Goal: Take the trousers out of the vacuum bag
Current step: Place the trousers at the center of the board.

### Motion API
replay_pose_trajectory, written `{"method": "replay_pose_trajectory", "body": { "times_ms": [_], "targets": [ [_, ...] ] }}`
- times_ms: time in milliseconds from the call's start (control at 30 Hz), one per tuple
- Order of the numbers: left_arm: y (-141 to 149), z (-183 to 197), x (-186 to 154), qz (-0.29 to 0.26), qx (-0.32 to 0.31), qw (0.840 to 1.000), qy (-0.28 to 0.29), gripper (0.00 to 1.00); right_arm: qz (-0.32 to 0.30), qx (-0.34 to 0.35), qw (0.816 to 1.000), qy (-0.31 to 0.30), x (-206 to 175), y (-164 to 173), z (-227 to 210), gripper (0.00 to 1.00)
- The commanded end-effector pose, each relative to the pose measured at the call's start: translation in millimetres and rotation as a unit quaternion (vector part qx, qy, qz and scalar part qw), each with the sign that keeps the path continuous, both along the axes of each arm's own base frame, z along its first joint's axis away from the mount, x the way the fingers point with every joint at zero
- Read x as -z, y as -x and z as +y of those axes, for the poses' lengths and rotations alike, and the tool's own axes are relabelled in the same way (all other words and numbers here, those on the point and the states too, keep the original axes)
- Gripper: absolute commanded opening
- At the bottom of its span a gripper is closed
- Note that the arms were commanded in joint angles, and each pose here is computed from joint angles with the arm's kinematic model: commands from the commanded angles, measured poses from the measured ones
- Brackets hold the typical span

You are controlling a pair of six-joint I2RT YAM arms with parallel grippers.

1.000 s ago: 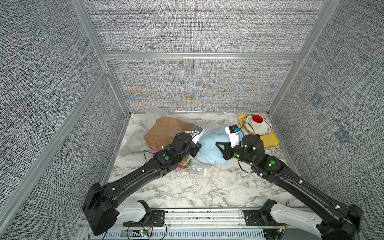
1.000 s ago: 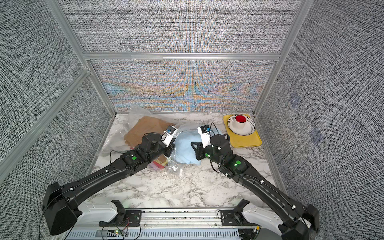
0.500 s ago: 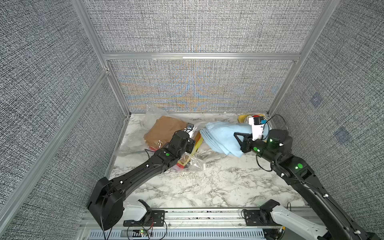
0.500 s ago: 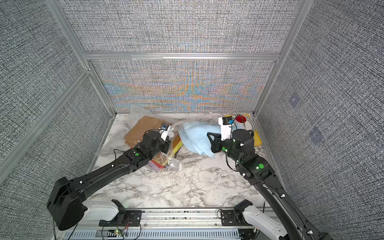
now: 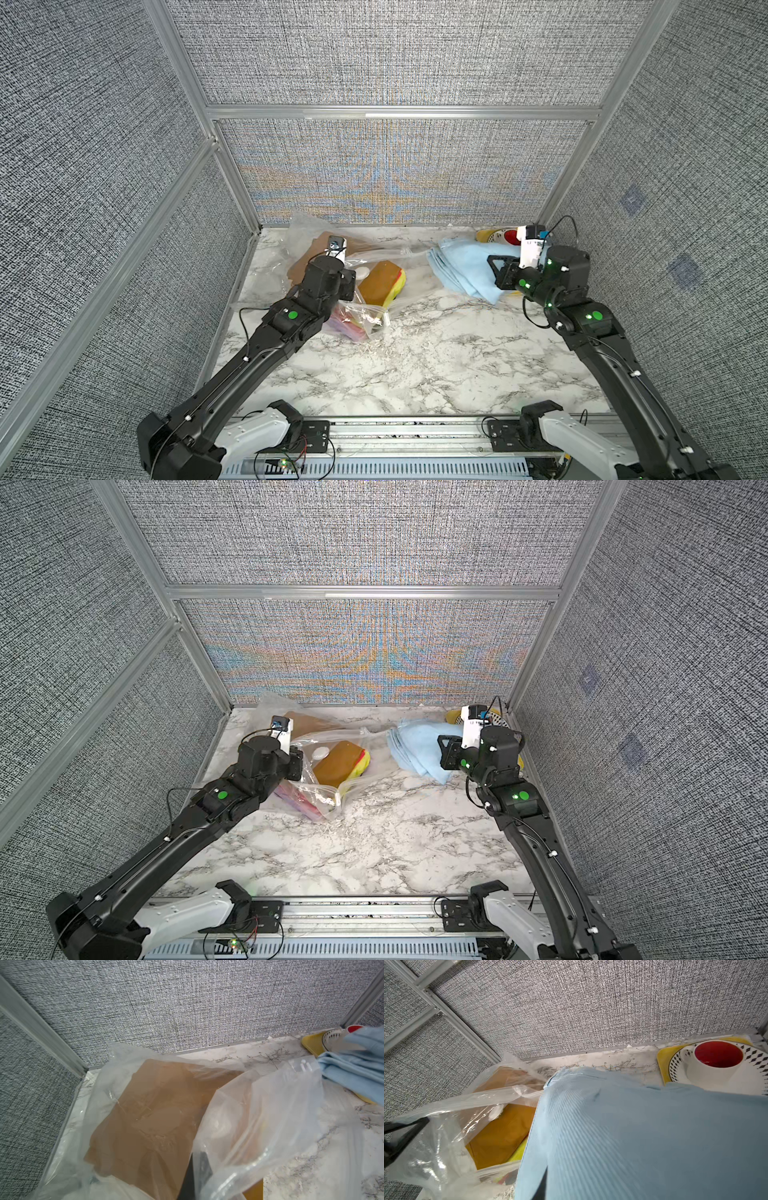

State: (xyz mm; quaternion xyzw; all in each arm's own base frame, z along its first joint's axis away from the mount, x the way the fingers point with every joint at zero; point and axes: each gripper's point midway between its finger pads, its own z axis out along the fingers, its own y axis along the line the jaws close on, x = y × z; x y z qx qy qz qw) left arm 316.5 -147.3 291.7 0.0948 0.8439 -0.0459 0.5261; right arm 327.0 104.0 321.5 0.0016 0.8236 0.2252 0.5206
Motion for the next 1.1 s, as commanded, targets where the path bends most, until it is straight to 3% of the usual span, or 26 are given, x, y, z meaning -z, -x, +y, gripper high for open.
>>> {"method": "replay_pose_trajectory", "body": {
  "times_ms": [0,233,567,1067],
  "targets": [
    [4.3,24.2,-16.1,-0.013,-0.043,0.999,-0.01,0.0,-0.078,-0.01,0.996,-0.027,-31.9,-20.8,8.3,0.0],
    [4.1,48.9,-24.7,-0.015,-0.075,0.997,-0.032,0.0,-0.07,-0.007,0.997,-0.017,-18.5,-43.5,10.9,0.0],
    [-0.2,67.9,-23.2,-0.009,-0.096,0.995,-0.03,0.0,-0.08,0.021,0.997,-0.003,-23.7,-47.2,-13.6,0.0],
    [1.9,70.8,-32.9,-0.019,-0.09,0.996,-0.022,0.0,-0.039,-0.066,0.997,-0.016,18.8,-94.6,22.8,0.0]
  ]
}}
